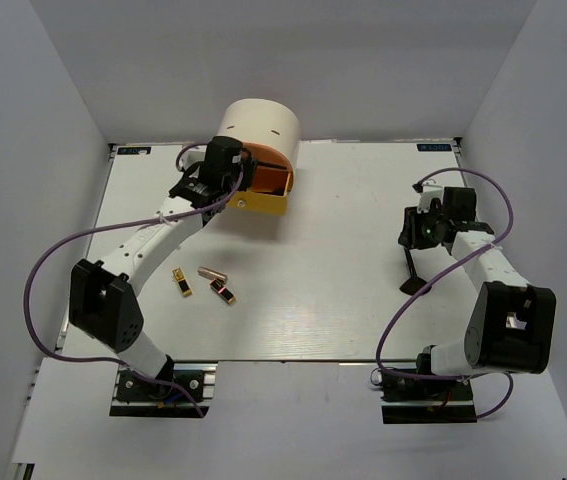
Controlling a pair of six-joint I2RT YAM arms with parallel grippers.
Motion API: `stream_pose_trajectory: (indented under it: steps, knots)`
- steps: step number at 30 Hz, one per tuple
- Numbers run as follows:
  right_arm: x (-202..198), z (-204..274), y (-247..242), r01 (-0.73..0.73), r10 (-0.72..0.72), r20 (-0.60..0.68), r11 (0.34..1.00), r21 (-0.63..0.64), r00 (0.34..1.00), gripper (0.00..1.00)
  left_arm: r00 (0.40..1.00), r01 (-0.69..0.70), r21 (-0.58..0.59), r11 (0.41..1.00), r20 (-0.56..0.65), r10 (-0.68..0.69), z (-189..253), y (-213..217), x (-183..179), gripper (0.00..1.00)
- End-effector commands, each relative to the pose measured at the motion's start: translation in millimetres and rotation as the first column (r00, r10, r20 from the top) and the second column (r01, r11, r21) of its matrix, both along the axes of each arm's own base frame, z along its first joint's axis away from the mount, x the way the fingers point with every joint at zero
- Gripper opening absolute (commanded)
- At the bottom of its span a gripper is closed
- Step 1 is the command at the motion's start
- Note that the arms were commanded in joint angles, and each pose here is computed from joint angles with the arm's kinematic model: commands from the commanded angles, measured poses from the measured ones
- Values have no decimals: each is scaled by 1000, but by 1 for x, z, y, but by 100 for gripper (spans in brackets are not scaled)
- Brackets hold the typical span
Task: Organize the makeup
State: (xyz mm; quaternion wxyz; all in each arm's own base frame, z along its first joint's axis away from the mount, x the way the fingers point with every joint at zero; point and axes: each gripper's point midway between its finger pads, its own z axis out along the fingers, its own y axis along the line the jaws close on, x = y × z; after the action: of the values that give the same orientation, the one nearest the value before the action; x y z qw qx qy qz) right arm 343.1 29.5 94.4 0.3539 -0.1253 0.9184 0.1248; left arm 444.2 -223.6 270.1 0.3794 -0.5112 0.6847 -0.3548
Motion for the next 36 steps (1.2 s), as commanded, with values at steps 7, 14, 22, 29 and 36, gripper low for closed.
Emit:
stream_pose_trajectory:
  steps: [7, 14, 22, 29, 36]
  knots:
    - [3, 5, -5, 9, -7, 55, 999, -33, 998, 43, 997, -65, -101, 993, -57, 60, -12, 11, 26, 0]
    - [6, 7, -6, 11, -9, 58, 999, -35, 998, 48, 997, -43, -113, 993, -75, 35, -19, 5, 33, 39]
    - [9, -4, -19, 39, -36, 22, 994, -103, 999, 56, 999, -1, -126, 992, -45, -5, -5, 6, 25, 58]
    - [12, -25, -34, 61, -71, -52, 982, -179, 996, 53, 965, 193, 8, 981, 178, -191, 50, -2, 7, 38]
    - [14, -48, -35, 45, -72, -139, 981, -191, 988, 50, 706, 414, 506, 757, 346, -618, 95, -16, -43, 53]
